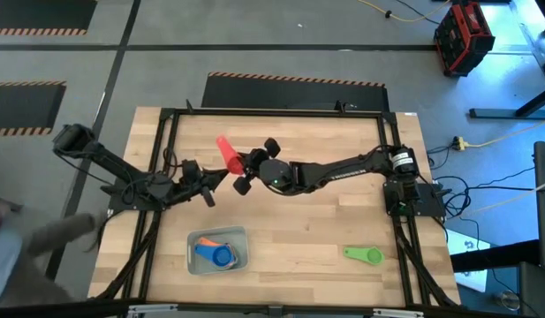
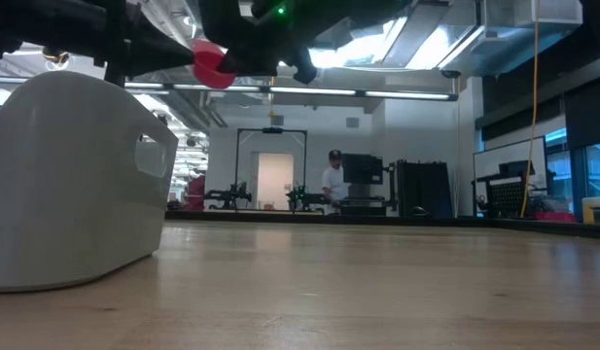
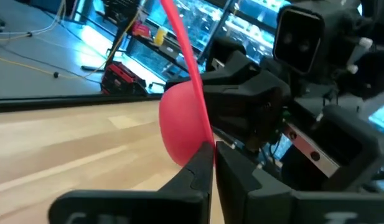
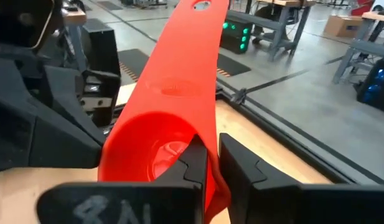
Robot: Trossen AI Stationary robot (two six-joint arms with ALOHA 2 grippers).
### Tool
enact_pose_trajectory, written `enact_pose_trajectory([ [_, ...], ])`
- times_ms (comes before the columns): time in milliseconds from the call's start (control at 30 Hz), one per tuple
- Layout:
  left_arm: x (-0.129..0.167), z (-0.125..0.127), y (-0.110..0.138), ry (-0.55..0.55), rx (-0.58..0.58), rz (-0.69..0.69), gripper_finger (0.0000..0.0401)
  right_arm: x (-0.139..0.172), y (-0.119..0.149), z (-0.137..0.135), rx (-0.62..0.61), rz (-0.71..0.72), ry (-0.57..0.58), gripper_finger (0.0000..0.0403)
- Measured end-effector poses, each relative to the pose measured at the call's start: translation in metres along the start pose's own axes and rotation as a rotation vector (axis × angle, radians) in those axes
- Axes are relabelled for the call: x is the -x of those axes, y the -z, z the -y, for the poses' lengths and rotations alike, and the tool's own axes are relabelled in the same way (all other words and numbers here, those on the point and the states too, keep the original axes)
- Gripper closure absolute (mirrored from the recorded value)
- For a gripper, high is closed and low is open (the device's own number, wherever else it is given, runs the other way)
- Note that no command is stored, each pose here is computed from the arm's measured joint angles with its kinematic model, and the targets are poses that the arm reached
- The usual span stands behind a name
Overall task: Nest measuring cups in basket
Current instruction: Stack the pink measuring cup on top of the blue measuring cup in the gray bin
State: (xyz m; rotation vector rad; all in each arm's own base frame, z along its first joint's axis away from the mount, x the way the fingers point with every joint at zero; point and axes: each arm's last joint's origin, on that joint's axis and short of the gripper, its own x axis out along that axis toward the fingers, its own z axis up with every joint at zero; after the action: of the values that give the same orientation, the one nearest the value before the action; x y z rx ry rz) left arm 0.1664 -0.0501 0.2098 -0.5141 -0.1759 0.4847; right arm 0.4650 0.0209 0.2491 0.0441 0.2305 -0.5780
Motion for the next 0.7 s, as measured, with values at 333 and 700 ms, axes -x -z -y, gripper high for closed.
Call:
enact_pose_trajectory([
  [333,0.01,0.003,0.012,0.041,-0.107,-0.096,0.0399,0.002,0.006,0.001,0.12,-0.087,-0.041,0.0371],
  [700,0.019,0.003,0.024,0.071,-0.207,-0.187,0.0397,0.004,0.016,-0.001,0.158,-0.187,-0.154,0.0371],
])
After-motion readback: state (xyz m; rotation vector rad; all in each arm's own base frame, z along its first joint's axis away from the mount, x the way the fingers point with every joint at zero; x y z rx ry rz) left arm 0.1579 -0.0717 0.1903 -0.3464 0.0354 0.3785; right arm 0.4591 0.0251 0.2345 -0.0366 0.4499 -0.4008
